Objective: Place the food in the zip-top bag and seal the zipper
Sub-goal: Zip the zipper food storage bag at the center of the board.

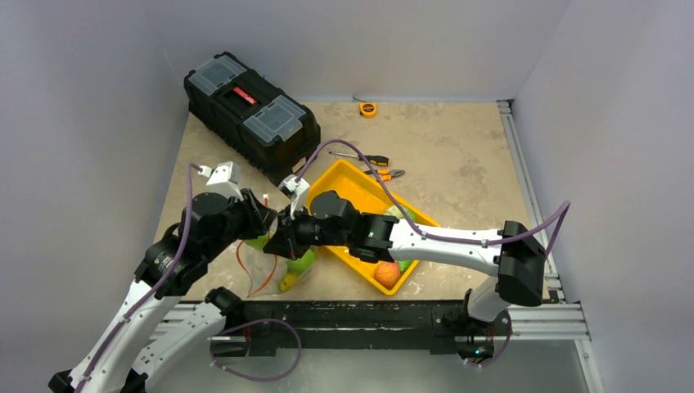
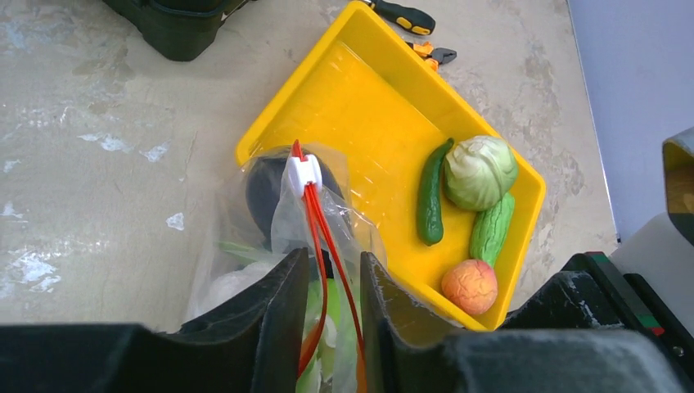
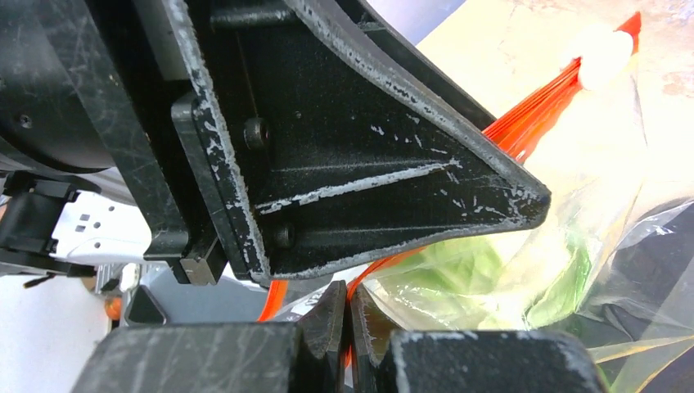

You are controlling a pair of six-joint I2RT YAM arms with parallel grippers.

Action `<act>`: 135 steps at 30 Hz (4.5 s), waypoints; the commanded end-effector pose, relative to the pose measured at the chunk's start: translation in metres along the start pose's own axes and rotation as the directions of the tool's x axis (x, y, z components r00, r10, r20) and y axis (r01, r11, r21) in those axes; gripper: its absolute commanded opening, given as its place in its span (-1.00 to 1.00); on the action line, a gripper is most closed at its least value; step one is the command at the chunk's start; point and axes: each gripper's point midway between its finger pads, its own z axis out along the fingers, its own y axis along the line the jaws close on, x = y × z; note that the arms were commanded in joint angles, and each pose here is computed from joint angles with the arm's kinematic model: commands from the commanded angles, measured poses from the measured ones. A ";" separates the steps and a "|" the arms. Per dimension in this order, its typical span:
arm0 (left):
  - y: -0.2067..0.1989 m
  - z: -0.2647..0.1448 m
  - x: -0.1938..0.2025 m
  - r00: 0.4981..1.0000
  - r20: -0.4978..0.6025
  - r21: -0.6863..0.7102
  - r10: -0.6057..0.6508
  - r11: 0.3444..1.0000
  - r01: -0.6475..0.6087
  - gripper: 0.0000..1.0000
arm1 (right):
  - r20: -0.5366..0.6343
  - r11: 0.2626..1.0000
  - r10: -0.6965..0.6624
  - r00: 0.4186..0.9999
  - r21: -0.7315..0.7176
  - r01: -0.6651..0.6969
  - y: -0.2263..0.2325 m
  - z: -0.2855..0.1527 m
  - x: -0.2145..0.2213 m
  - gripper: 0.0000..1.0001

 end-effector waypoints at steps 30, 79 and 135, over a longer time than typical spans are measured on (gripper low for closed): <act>-0.081 -0.041 0.039 0.677 0.068 0.691 0.732 0.455 -0.561 -1.00 | 0.186 0.869 -0.472 0.862 -0.068 0.490 -0.031 -0.118 -0.039 0.45; -0.088 -0.089 0.031 0.621 0.255 0.698 0.741 0.304 -0.648 -1.00 | 0.159 0.662 -0.453 0.877 -0.599 0.450 0.027 -0.085 -0.014 -0.47; -0.086 -0.040 0.010 0.742 0.215 0.578 0.635 0.530 -0.621 -0.80 | 0.176 0.842 -0.321 0.931 -0.396 0.365 -0.002 -0.063 -0.037 -1.00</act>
